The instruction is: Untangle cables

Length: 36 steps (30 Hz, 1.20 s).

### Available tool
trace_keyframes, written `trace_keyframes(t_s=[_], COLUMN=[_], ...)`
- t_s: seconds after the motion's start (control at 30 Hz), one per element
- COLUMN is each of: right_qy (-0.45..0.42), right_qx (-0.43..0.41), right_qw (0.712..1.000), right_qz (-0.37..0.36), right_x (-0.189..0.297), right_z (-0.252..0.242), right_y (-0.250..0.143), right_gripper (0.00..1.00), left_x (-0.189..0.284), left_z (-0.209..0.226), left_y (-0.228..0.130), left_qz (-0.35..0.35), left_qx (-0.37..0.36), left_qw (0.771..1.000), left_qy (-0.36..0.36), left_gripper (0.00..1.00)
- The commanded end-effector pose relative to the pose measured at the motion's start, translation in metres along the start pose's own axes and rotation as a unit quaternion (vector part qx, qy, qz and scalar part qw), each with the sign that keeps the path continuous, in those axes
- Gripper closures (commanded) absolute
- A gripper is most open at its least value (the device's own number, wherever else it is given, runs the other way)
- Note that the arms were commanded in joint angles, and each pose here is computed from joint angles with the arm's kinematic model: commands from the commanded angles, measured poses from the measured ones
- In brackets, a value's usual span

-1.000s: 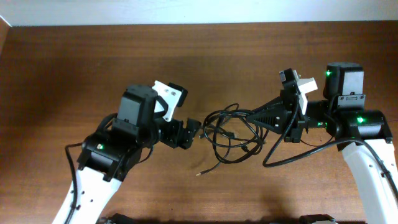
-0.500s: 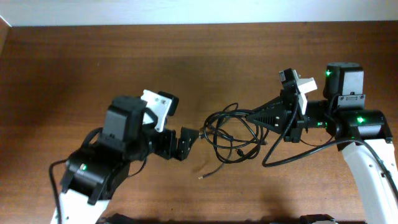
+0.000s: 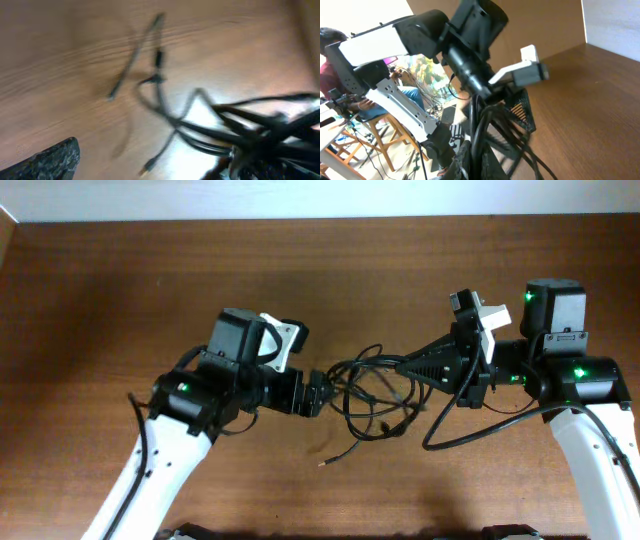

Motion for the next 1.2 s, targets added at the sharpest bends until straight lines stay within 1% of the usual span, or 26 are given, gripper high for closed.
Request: trace_keyframes(t_s=[0.0, 0.03, 0.1, 0.17, 0.27, 0.4, 0.47, 0.53, 0.63, 0.67, 0.7, 0.73, 0.77, 0.8, 0.83, 0.87, 0.97, 1.1, 1.17], right_qy=[0.024, 0.024, 0.022, 0.023, 0.004, -0.036, -0.051, -0.059, -0.059, -0.059, -0.059, -0.059, -0.059, -0.059, -0.059, -0.057, -0.046, -0.047, -0.046], right_qx=[0.005, 0.006, 0.01, 0.01, 0.004, -0.024, -0.029, -0.033, -0.033, -0.033, -0.033, -0.035, -0.035, -0.035, -0.035, -0.035, -0.034, -0.034, -0.037], right_qw=[1.0, 1.0, 1.0, 1.0, 1.0, 0.999, 0.998, 0.997, 0.997, 0.997, 0.997, 0.997, 0.997, 0.997, 0.997, 0.997, 0.998, 0.998, 0.998], right_qz=[-0.013, -0.013, -0.012, -0.012, -0.006, -0.023, -0.029, -0.033, -0.032, -0.032, -0.032, -0.032, -0.032, -0.032, -0.032, -0.033, -0.038, -0.037, -0.038], right_x=[0.001, 0.001, 0.001, 0.001, 0.002, 0.023, 0.031, 0.036, 0.036, 0.036, 0.036, 0.036, 0.036, 0.036, 0.036, 0.035, 0.035, 0.035, 0.035], right_z=[0.009, 0.009, 0.008, 0.008, 0.003, -0.009, -0.013, -0.015, -0.015, -0.015, -0.015, -0.015, -0.015, -0.015, -0.015, -0.014, -0.011, -0.011, -0.011], right_y=[0.006, 0.006, 0.007, 0.007, 0.005, 0.008, 0.008, 0.008, 0.008, 0.008, 0.008, 0.008, 0.008, 0.008, 0.008, 0.008, 0.01, 0.01, 0.01], right_gripper=[0.96, 0.96, 0.96, 0.96, 0.96, 0.96, 0.96, 0.96, 0.96, 0.96, 0.96, 0.96, 0.96, 0.96, 0.96, 0.96, 0.96, 0.96, 0.96], left_x=[-0.001, -0.003, -0.006, -0.002, 0.001, 0.018, 0.022, 0.023, 0.019, 0.015, 0.013, 0.008, 0.005, -0.001, -0.005, -0.007, -0.007, -0.007, -0.006], left_z=[0.069, 0.077, 0.084, 0.092, 0.094, 0.117, 0.125, 0.129, 0.126, 0.122, 0.12, 0.114, 0.108, 0.096, 0.082, 0.068, 0.06, 0.055, 0.036], left_y=[-0.008, -0.016, -0.024, -0.032, -0.04, -0.051, -0.052, -0.05, -0.044, -0.039, -0.036, -0.029, -0.024, -0.015, -0.008, -0.003, -0.003, -0.003, -0.001], left_qz=[0.004, 0.019, 0.036, 0.035, 0.043, 0.046, 0.044, 0.039, 0.035, 0.038, 0.038, 0.04, 0.042, 0.043, 0.042, 0.04, 0.044, 0.045, 0.04], left_qx=[0.119, 0.141, 0.177, 0.225, 0.249, 0.328, 0.354, 0.385, 0.379, 0.355, 0.338, 0.3, 0.27, 0.219, 0.165, 0.115, 0.098, 0.071, 0.012], left_qw=[0.968, 0.958, 0.946, 0.925, 0.915, 0.88, 0.871, 0.867, 0.878, 0.894, 0.905, 0.925, 0.941, 0.963, 0.981, 0.992, 0.994, 0.996, 0.996], left_qy=[0.223, 0.247, 0.269, 0.303, 0.314, 0.341, 0.338, 0.315, 0.291, 0.271, 0.257, 0.227, 0.2, 0.149, 0.094, 0.039, 0.01, -0.007, -0.077], left_gripper=[0.01, 0.01, 0.01, 0.01, 0.01, 0.01, 0.01, 0.01, 0.01, 0.01, 0.01, 0.01, 0.01, 0.01, 0.01, 0.01, 0.01, 0.01, 0.01])
Point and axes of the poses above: each gripper's point midway between its finger pads, its own x axis back along the fingers, its own z axis along the line the jaws close on, y = z × x, the point moved 3 cm from there along x, back along the fingers
